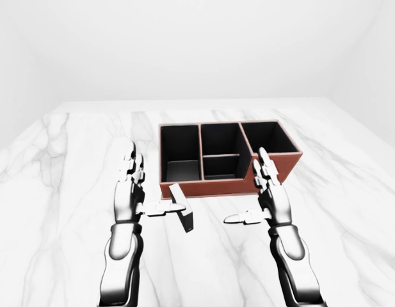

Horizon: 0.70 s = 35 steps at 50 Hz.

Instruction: Pick up the book and place it in the right compartment of the caddy.

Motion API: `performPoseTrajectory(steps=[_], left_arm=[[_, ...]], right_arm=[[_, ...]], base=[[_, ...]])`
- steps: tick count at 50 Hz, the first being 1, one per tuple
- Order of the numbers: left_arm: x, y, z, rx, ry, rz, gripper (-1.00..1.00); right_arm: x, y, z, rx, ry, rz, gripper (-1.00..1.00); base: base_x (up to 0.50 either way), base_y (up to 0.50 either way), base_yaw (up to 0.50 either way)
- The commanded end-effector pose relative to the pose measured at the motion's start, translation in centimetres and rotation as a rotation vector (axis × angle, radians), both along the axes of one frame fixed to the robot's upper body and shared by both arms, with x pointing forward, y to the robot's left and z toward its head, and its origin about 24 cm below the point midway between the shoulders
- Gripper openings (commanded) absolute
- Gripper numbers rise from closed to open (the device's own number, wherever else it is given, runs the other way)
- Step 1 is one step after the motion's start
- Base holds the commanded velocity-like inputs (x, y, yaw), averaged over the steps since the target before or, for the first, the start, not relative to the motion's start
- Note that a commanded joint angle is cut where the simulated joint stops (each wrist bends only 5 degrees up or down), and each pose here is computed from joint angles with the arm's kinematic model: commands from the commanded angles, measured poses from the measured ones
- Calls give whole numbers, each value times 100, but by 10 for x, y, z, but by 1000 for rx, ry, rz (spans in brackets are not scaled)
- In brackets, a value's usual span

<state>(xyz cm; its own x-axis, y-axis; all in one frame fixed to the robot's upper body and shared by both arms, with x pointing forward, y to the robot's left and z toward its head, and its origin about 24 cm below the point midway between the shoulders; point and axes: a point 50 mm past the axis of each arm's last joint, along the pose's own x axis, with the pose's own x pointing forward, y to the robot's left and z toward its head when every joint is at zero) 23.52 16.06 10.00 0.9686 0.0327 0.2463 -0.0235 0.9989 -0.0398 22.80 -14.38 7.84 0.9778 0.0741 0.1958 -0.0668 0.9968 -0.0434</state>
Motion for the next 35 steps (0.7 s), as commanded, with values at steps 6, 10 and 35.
performPoseTrajectory(steps=[6, 10, 35], left_arm=[[-1, 0, 0, -3, -3, -4, 100], [-1, 0, 0, -2, -3, -5, 100], [0, -2, -1, 1, 3, -6, 100]], right_arm=[[-3, 5, -4, -16, 14, 11, 100], [-4, 8, -9, -28, 37, 17, 100], [-8, 31, -33, -23, 183, 55, 100]], base=[[0, 0, 0], [0, 0, 0], [0, 0, 0]])
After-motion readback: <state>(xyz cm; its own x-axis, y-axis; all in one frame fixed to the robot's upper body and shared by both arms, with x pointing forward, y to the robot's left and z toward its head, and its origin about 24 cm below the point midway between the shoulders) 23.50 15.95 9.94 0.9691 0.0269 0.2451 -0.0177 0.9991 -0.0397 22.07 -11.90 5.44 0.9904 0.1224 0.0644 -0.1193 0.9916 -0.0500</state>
